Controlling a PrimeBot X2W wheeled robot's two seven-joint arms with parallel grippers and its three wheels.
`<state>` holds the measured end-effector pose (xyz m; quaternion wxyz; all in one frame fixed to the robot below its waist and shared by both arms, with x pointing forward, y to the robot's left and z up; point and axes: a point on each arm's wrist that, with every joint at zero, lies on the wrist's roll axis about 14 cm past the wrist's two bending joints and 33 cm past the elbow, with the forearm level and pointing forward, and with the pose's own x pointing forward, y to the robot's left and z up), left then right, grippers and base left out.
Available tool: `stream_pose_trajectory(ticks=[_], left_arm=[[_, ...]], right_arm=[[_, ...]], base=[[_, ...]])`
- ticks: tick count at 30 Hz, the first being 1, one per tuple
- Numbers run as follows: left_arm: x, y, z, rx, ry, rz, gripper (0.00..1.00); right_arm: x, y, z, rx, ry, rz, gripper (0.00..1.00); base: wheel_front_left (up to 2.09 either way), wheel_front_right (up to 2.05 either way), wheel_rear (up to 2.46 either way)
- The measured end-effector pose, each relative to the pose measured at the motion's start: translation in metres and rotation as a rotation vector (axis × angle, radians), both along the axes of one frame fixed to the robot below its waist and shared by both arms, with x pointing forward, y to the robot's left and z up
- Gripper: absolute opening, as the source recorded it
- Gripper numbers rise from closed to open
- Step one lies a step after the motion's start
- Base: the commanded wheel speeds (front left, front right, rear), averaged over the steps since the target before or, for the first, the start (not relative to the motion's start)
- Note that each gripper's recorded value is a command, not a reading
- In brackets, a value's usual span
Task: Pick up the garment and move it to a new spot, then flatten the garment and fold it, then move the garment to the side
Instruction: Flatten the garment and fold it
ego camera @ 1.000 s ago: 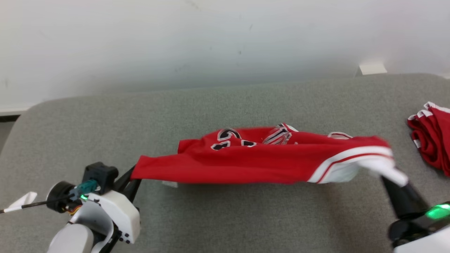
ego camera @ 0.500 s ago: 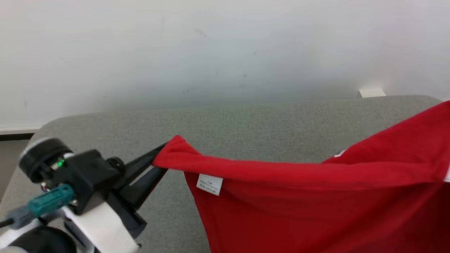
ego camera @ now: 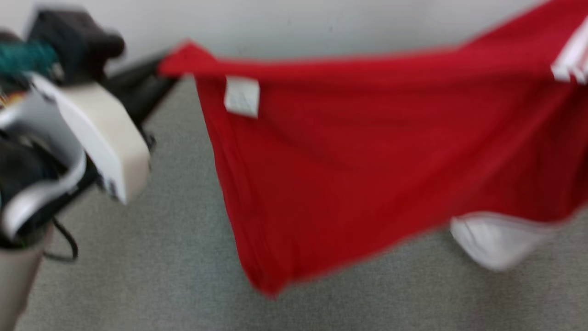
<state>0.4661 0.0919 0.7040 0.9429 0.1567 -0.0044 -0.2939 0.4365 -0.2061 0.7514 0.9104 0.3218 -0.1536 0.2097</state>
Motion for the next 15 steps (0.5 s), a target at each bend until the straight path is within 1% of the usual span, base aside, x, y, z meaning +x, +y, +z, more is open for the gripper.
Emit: stream_pose_trajectory(ticks=[4, 6, 10, 13, 14, 15], left_arm=[[0.07, 0.02, 0.001, -0.024, -0.043, 0.116, 0.0], [0.104, 0.026, -0.005, -0.025, -0.067, 0.161, 0.0], [0.161, 0.03, -0.01, -0.096, -0.143, 0.223, 0.0], [0.191, 0.028, -0.033, -0.125, -0.17, 0.25, 0.0], [0.197, 0.026, -0.048, -0.14, -0.159, 0.251, 0.0], [0.202, 0.024, -0.066, -0.13, -0.142, 0.249, 0.0]], right_arm=[[0.082, 0.008, -0.025, 0.055, 0.116, 0.015, 0.0], [0.123, 0.013, -0.027, 0.084, 0.135, 0.004, 0.0], [0.197, 0.022, -0.033, 0.166, 0.17, -0.039, 0.0], [0.238, 0.03, -0.063, 0.228, 0.258, -0.06, 0.0], [0.249, 0.033, -0.08, 0.242, 0.299, -0.065, 0.0], [0.256, 0.038, -0.1, 0.247, 0.352, -0.064, 0.0]], base=[[0.0, 0.0, 0.0], [0.0, 0.0, 0.0], [0.0, 0.0, 0.0], [0.0, 0.0, 0.0], [0.0, 0.0, 0.0], [0.0, 0.0, 0.0]])
